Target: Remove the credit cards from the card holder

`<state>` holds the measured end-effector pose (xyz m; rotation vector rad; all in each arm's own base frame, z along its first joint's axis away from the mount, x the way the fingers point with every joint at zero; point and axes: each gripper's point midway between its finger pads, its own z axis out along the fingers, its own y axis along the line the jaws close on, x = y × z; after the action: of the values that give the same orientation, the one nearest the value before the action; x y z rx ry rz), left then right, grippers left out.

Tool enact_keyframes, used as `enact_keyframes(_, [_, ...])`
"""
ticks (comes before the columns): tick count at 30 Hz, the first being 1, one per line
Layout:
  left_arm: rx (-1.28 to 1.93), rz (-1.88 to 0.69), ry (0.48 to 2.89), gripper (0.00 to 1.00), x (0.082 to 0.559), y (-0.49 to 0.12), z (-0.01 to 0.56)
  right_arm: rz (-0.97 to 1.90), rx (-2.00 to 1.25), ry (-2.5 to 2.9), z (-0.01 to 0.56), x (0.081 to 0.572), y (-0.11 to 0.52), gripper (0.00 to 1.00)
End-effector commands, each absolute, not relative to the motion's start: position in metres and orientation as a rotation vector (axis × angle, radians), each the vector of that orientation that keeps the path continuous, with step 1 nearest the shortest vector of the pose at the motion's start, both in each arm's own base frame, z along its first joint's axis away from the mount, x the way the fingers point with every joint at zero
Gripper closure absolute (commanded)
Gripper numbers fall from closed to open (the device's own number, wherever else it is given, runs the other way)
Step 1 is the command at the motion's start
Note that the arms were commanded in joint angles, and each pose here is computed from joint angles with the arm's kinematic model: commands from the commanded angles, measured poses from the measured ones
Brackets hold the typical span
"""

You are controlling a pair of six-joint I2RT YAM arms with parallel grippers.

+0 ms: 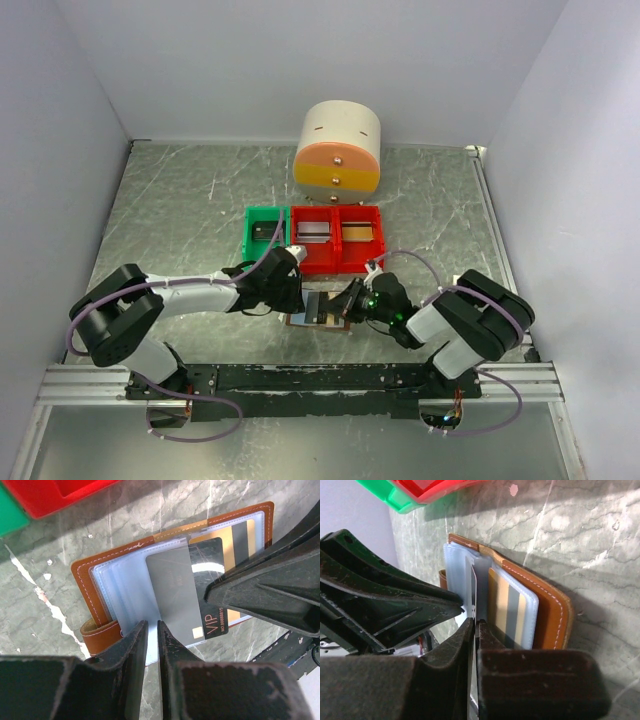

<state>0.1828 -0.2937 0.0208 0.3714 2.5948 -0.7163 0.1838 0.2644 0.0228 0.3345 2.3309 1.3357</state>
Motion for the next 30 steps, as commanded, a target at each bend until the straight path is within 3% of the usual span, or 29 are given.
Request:
enact_keyframes(1, [0.367,-0.609,2.657,0.74,0.177,-0.280,0.008,1.346,0.331,2.286,0.029,0.184,0.260,1.00])
enact_keyframes(8, [0.352,-0.645,2.618,0.72,0.177,-0.283,0.021,1.205,0.307,2.349,0.019,0.180,0.244,1.00])
enact_keyframes(17, [0.410,-0.823,2.434,0.64,0.186,-0.323,0.080,1.188,0.275,2.357,0.023,0.184,0.247,0.99])
enact_keyframes(20, [0.432,-0.862,2.439,0.67,0.185,-0.332,0.071,1.204,0.287,2.346,0.024,0.185,0.248,0.97])
enact_keyframes(24, [0.395,-0.742,2.547,0.77,0.183,-0.320,0.035,1.232,0.299,2.341,0.025,0.185,0.251,0.95])
enact_keyframes(30, [0.389,-0.628,2.630,0.82,0.175,-0.306,0.002,1.264,0.303,2.335,0.025,0.184,0.254,0.90])
